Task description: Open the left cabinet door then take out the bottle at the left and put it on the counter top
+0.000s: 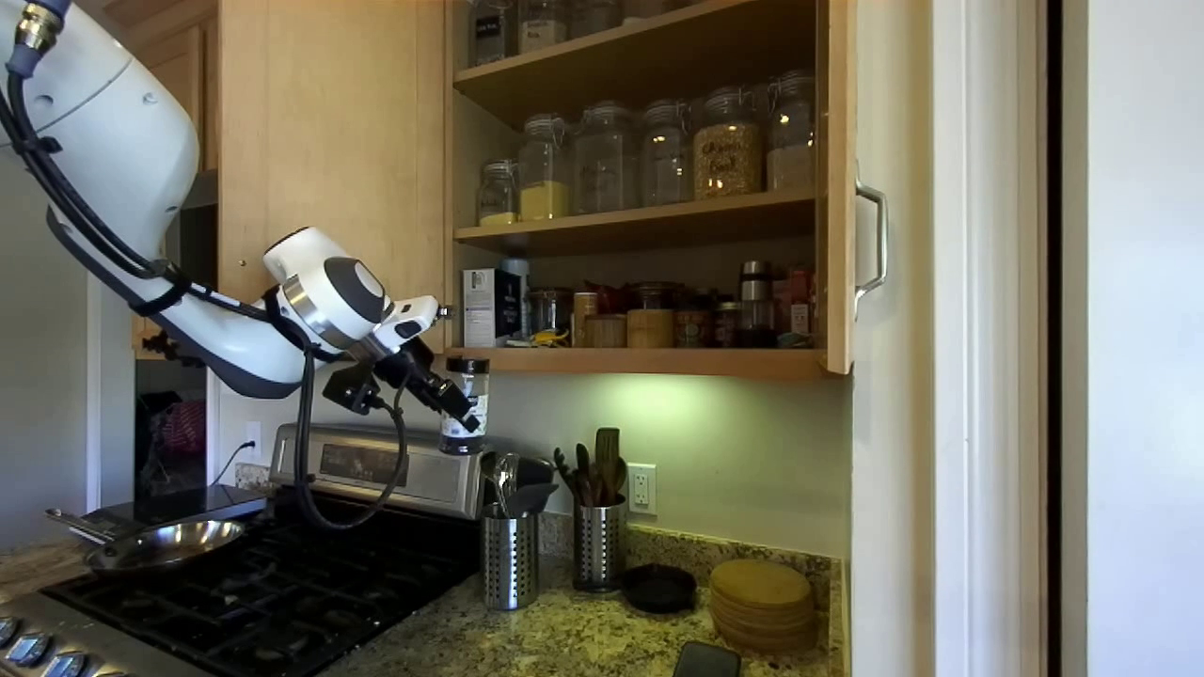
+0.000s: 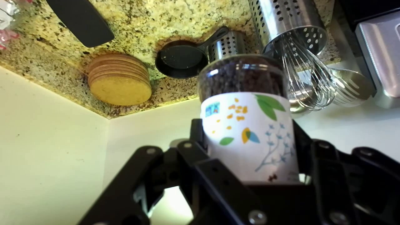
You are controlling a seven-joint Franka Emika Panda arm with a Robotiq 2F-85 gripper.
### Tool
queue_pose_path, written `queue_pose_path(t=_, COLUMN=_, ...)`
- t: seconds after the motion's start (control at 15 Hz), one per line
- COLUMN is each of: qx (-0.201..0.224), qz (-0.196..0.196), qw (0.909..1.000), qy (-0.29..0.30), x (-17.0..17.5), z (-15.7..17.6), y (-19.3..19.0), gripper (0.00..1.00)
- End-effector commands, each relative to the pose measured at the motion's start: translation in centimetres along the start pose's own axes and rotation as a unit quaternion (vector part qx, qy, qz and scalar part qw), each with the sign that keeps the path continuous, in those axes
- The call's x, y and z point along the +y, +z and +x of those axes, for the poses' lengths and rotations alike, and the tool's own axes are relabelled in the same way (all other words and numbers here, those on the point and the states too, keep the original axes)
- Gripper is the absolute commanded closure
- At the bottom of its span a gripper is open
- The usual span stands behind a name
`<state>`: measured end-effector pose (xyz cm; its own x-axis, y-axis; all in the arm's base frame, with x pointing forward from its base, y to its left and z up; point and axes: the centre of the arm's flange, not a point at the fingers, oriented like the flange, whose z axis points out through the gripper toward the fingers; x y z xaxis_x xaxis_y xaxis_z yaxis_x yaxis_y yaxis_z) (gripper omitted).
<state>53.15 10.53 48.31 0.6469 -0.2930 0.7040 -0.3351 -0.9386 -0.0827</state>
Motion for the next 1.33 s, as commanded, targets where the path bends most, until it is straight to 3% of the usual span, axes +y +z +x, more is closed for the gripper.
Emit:
queue_pose_path(t=0.0, qx=-0.004, qz=0.005, qw=1.0000, qy=-0.003, x=0.2, z=-0.4, y=0.2, gripper=0.62)
queue_pose_path(t=0.53, qx=0.005, qz=0.018, qw=0.9994, qy=-0.028, x=2.8, z=-2.4, y=1.9, gripper=0.62)
queue_pose_path(t=0.87, qx=0.012, qz=0.013, qw=0.9971, qy=-0.074, x=3.7, z=-4.6, y=5.3, gripper=0.62)
queue_pose_path(t=1.27, qx=-0.009, qz=0.014, qw=0.9956, qy=-0.093, x=4.0, z=-7.8, y=9.6, gripper=0.62)
